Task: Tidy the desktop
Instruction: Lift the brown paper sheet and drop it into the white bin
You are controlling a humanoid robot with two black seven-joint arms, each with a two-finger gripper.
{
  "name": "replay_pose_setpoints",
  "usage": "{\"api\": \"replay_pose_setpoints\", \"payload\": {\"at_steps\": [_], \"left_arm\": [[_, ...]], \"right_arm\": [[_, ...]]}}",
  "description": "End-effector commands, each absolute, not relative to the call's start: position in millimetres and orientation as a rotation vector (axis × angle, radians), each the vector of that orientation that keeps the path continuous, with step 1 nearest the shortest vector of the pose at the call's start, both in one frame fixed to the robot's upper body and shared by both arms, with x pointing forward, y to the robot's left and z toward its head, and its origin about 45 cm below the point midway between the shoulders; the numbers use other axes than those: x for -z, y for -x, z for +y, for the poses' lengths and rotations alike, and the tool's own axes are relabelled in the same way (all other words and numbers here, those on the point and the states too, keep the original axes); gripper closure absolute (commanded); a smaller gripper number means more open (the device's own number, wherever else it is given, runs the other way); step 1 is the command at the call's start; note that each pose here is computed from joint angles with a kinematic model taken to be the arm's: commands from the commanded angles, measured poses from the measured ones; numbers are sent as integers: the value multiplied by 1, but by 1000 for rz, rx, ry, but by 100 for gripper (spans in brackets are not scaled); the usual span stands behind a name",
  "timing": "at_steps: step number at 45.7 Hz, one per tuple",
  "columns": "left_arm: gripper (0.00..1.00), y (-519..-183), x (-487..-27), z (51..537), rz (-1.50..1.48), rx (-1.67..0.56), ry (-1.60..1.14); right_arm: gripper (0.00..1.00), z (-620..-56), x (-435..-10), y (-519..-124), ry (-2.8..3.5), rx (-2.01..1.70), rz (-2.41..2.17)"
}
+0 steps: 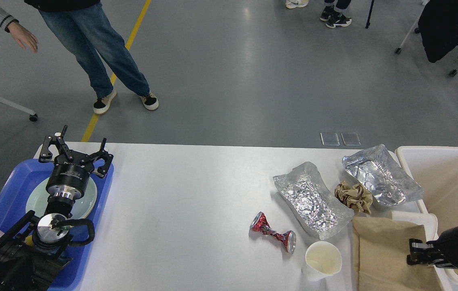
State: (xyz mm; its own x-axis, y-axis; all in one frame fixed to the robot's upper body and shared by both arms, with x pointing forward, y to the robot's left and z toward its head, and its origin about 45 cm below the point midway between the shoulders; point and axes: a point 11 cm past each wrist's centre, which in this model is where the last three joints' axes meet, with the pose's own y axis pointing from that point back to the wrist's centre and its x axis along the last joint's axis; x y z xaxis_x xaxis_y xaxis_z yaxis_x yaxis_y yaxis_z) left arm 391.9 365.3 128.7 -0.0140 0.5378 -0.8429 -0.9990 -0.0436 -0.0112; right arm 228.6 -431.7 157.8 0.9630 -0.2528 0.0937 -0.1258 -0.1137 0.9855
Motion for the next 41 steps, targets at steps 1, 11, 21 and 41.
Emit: {"api": "replay_pose_setpoints", "payload": {"at_steps": [1, 11, 21, 41], "left_arm": [[4, -392, -129, 365, 760, -1459, 810], [4, -392, -129, 365, 760, -1459, 810], [4, -392, -129, 365, 760, -1459, 810], [4, -392, -129, 365, 760, -1459, 810]], "right_arm": [[100, -432, -199, -248, -1698, 124, -330], [100, -423, -291, -282, -1729, 176, -367], [100, -410, -351, -298, -1767, 165, -411], [100, -492, -384, -300, -1448, 172, -844]]}}
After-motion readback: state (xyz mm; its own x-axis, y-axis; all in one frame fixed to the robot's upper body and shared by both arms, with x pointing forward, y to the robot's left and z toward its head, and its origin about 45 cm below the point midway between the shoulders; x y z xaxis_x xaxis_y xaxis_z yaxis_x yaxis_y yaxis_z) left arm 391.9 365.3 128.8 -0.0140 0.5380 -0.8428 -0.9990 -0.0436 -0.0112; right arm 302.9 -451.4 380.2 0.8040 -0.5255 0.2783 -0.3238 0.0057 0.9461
